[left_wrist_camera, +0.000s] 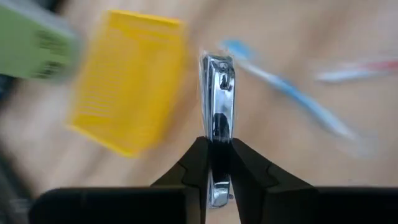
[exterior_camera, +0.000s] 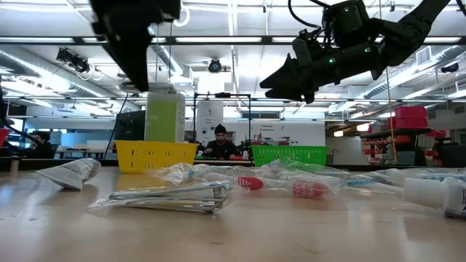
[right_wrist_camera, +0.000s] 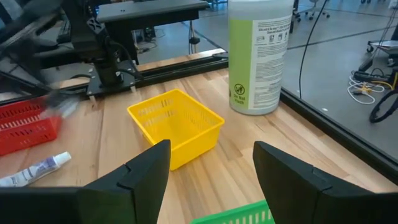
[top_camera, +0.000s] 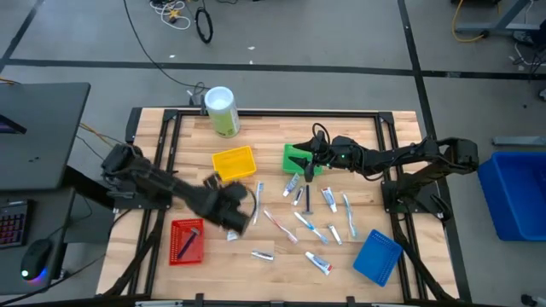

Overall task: Pick & Place Travel size toiletries
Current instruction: Put the silver nail cutter into the yellow bin, then put the white toothpaste into the green bin, then put the green toothbrush into the blue bin

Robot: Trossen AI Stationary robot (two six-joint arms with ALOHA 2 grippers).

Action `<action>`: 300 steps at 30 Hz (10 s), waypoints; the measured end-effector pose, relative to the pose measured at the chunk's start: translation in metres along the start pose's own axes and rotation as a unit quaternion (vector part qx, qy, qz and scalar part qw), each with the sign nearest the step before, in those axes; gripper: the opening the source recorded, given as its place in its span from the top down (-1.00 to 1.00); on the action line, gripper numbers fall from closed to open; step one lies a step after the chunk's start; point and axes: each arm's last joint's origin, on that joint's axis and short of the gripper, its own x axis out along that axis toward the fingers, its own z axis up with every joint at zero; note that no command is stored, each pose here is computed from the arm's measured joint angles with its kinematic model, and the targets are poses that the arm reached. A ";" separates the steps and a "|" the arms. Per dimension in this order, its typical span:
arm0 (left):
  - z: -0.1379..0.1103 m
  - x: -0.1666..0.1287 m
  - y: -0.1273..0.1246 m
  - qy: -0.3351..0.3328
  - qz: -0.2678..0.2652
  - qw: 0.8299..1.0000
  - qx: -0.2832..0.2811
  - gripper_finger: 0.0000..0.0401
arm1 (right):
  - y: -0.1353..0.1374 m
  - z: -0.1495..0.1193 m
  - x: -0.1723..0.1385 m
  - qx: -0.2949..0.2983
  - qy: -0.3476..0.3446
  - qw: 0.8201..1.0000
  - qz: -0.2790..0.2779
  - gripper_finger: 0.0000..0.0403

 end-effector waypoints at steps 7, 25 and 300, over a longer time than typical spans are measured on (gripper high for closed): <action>0.034 0.054 0.045 0.067 0.050 0.996 -0.020 0.73 | 0.000 0.000 0.000 0.000 0.000 1.000 0.000 -0.12; 0.017 0.152 0.092 0.136 -0.020 0.989 -0.050 0.70 | 0.000 -0.002 0.000 -0.012 0.009 1.000 -0.001 -0.07; 0.006 0.049 0.119 -0.386 -0.292 0.870 0.097 0.34 | 0.156 0.037 -0.105 0.249 0.573 0.741 -0.246 0.82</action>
